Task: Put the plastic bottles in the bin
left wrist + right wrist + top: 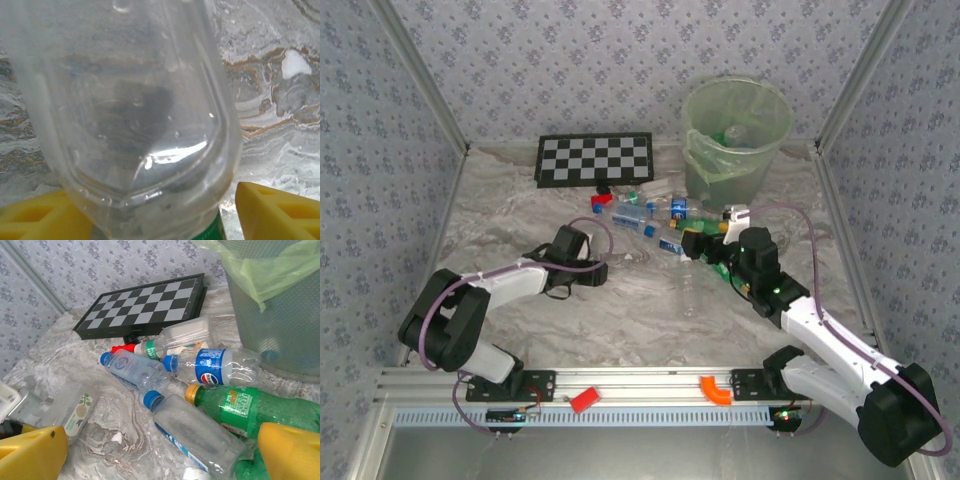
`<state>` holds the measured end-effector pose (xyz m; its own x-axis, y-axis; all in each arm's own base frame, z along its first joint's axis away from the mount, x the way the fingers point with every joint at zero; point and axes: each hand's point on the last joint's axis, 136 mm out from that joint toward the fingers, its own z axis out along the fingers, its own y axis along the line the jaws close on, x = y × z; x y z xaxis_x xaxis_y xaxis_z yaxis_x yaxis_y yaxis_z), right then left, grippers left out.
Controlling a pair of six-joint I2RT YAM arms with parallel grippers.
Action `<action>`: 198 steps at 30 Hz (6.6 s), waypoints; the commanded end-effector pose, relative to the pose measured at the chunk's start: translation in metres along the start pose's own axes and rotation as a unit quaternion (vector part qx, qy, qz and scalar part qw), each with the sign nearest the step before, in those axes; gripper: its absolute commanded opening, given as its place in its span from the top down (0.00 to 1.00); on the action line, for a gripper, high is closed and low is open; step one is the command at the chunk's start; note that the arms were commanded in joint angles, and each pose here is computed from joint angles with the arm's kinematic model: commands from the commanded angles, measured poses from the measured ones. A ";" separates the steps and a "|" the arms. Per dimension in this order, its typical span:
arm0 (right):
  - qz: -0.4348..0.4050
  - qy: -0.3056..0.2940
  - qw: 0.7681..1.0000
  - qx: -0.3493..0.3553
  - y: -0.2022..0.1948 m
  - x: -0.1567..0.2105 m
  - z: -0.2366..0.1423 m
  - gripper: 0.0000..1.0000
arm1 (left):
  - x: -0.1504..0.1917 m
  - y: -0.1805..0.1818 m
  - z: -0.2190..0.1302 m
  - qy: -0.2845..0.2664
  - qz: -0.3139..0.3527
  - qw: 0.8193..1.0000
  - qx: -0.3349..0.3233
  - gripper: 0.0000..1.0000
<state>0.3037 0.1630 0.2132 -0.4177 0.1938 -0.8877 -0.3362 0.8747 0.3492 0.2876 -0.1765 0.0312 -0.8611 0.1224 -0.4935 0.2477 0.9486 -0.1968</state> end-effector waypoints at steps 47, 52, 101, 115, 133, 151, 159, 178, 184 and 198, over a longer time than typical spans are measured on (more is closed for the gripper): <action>0.213 0.171 0.901 -0.336 0.169 -0.009 0.060 0.11 | -0.037 -0.120 -0.176 -0.254 0.067 0.934 0.242 0.63; 0.217 0.177 0.894 -0.349 0.175 -0.012 0.061 0.18 | -0.037 -0.122 -0.175 -0.250 0.064 0.934 0.248 0.63; 0.318 -0.160 0.932 0.074 -0.129 -0.290 0.066 0.13 | -0.031 -0.086 -0.195 -0.286 0.033 0.938 0.195 0.00; 0.275 -0.172 0.943 0.074 -0.102 -0.295 0.032 0.00 | -0.026 -0.080 -0.193 -0.289 0.026 0.938 0.189 0.00; 0.205 -0.148 0.965 0.066 -0.054 -0.215 -0.040 0.01 | -0.023 -0.089 -0.148 -0.232 -0.001 0.956 0.182 0.00; 0.029 0.178 0.966 0.186 -0.044 0.009 -0.014 0.01 | -0.020 -0.121 -0.119 -0.177 0.016 0.960 0.218 0.00; 0.033 0.295 0.947 0.124 -0.019 0.087 -0.004 0.06 | -0.017 -0.117 -0.123 -0.186 0.016 0.958 0.219 0.00; 0.049 0.438 0.892 0.100 -0.004 0.184 0.014 0.24 | -0.012 -0.117 -0.147 -0.207 0.023 0.946 0.249 0.00; 0.049 0.449 0.887 0.094 -0.003 0.187 0.016 0.38 | -0.012 -0.114 -0.150 -0.213 0.023 0.945 0.246 0.00; 0.045 0.340 0.937 0.065 0.019 0.105 -0.001 0.45 | -0.019 -0.113 -0.158 -0.230 0.021 0.942 0.243 0.00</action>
<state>0.2464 0.2023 0.0962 -0.9220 -0.0402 -0.3852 -0.1799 0.9252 0.3341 0.2048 -0.2397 0.1837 -0.6231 -0.0767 -0.7784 0.5281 0.6929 -0.4910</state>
